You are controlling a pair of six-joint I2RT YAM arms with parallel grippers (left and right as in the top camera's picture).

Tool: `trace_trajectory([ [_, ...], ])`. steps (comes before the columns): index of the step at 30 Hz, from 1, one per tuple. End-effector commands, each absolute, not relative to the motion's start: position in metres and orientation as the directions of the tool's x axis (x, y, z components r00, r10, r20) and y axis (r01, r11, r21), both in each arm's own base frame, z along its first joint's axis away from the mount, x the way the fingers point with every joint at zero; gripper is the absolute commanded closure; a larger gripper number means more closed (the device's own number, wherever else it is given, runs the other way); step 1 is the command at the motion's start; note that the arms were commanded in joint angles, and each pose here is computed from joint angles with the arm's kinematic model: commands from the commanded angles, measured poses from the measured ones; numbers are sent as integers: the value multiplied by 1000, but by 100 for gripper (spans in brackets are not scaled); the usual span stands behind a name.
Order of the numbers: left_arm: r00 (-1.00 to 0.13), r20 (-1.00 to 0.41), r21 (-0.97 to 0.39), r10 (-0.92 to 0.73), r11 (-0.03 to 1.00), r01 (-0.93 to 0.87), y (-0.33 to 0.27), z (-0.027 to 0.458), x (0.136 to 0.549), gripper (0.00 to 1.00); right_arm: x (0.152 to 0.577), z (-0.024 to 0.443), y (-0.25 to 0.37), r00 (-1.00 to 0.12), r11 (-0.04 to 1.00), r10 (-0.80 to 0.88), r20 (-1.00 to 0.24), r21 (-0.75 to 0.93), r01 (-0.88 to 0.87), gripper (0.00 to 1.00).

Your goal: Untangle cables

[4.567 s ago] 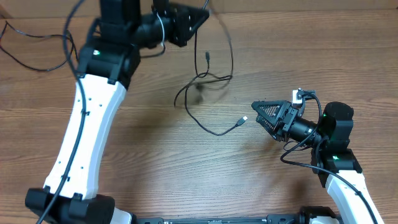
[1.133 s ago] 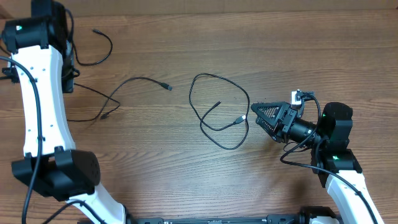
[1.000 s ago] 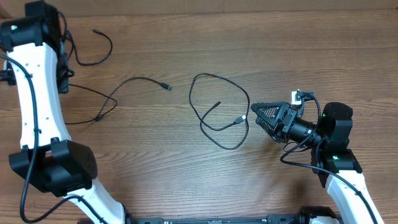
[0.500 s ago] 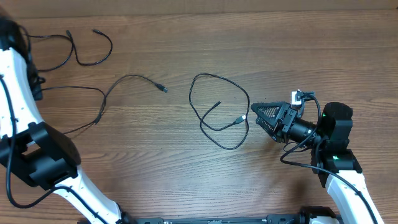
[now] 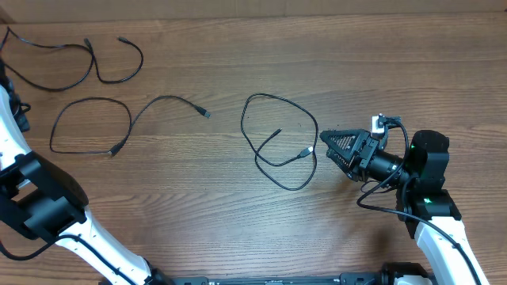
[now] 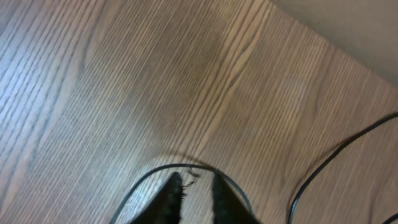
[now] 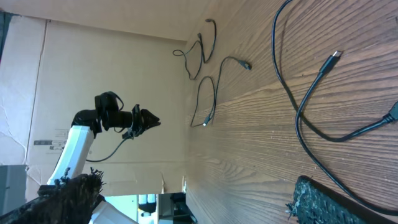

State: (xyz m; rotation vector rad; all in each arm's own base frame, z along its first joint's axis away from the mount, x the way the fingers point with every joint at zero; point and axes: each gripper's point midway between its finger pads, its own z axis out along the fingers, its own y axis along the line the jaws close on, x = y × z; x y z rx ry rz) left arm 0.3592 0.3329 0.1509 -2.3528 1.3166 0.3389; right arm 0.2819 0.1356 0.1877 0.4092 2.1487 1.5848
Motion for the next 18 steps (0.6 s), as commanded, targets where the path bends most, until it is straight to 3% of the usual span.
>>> trace_trajectory([
  [1, 429, -442, -184, -788, -388, -903, 338, 146, 357, 64, 286, 191, 133, -845, 318, 497, -199, 947, -37, 0],
  [4, 258, -415, -125, -872, -227, -966, 329, 142, 364, 29, 288, 191, 132, -840, 322, 503, -201, 946, -33, 0],
  [6, 89, -343, -112, -935, -54, -992, 312, 136, 379, 11, 288, 191, 131, -839, 324, 506, -202, 945, -32, 0],
  [8, -38, -284, -124, -958, 76, -989, 295, 133, 391, 2, 288, 191, 131, -839, 324, 506, -202, 945, -32, 0],
  [12, -259, -174, -162, -950, 287, -944, 250, 129, 410, 0, 288, 190, 131, -839, 324, 506, -202, 945, -32, 0],
  [18, -541, -128, -114, -832, 554, -825, 181, 125, 427, 0, 288, 190, 131, -839, 324, 506, -202, 945, -32, 0],
])
